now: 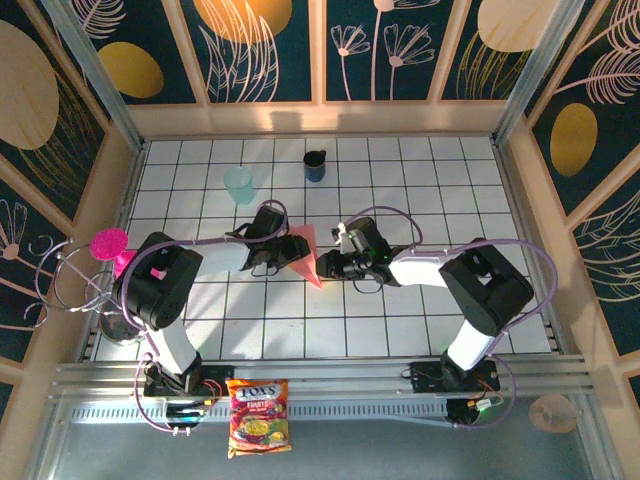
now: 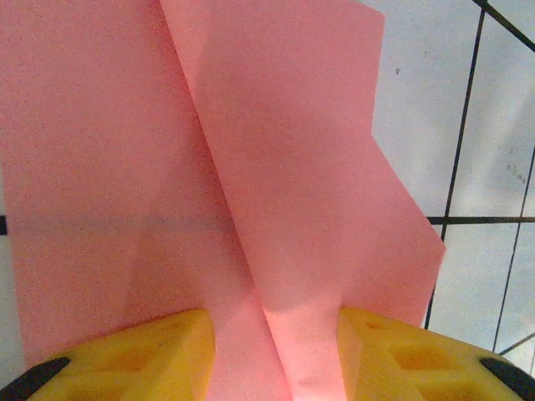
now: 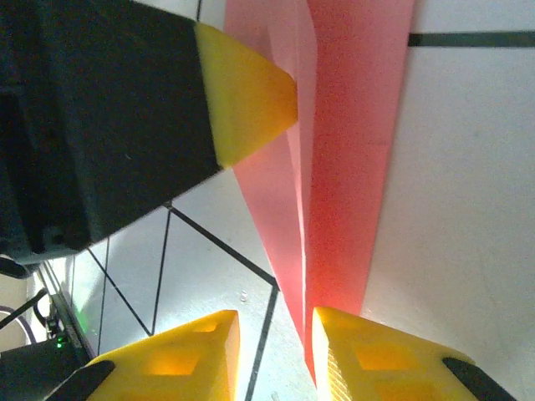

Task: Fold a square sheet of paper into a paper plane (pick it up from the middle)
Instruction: Fourth fold the wing at the center of the table.

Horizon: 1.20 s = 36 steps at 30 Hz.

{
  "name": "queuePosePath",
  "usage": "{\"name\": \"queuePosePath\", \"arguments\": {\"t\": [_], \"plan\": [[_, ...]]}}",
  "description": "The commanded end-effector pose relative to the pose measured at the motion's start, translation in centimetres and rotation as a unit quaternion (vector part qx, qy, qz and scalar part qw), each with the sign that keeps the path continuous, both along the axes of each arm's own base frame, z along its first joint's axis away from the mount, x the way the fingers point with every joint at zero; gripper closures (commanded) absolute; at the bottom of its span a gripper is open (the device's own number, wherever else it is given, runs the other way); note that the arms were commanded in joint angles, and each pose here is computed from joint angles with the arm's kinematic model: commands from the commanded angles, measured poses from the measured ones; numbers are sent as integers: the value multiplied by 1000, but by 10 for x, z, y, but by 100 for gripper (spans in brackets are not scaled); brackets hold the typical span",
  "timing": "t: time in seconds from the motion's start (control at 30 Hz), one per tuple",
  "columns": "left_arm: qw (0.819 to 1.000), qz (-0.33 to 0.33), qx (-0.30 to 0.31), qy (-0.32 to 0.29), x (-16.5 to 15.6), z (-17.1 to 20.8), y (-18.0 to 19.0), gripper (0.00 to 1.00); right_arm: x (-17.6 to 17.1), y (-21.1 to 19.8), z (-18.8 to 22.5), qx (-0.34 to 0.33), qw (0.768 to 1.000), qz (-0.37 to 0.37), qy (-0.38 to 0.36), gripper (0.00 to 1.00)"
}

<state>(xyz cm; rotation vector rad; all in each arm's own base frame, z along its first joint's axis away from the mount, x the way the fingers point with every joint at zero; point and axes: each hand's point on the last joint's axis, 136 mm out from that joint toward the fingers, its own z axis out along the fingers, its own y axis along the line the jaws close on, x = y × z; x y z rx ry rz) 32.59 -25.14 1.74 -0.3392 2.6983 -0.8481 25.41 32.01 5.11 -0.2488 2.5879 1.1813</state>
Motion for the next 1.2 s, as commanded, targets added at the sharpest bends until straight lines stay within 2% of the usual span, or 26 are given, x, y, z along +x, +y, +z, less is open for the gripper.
{"name": "queuePosePath", "arguments": {"t": [0.0,0.3,0.53,0.77,1.17], "plan": [[981,17,161,108,-51,-78,63,54,7,-7,0,-7,1000,-29,-8,70],[973,19,191,125,-59,-93,74,54,-6,14,-10,-16,1000,19,0,71],[971,21,199,130,-62,-96,77,54,-7,14,-22,-31,999,20,11,79],[970,22,202,135,-63,-99,78,54,-7,10,-30,-48,999,21,12,80],[967,24,212,139,-65,-101,82,56,-11,4,-38,-57,998,16,24,90]]}}
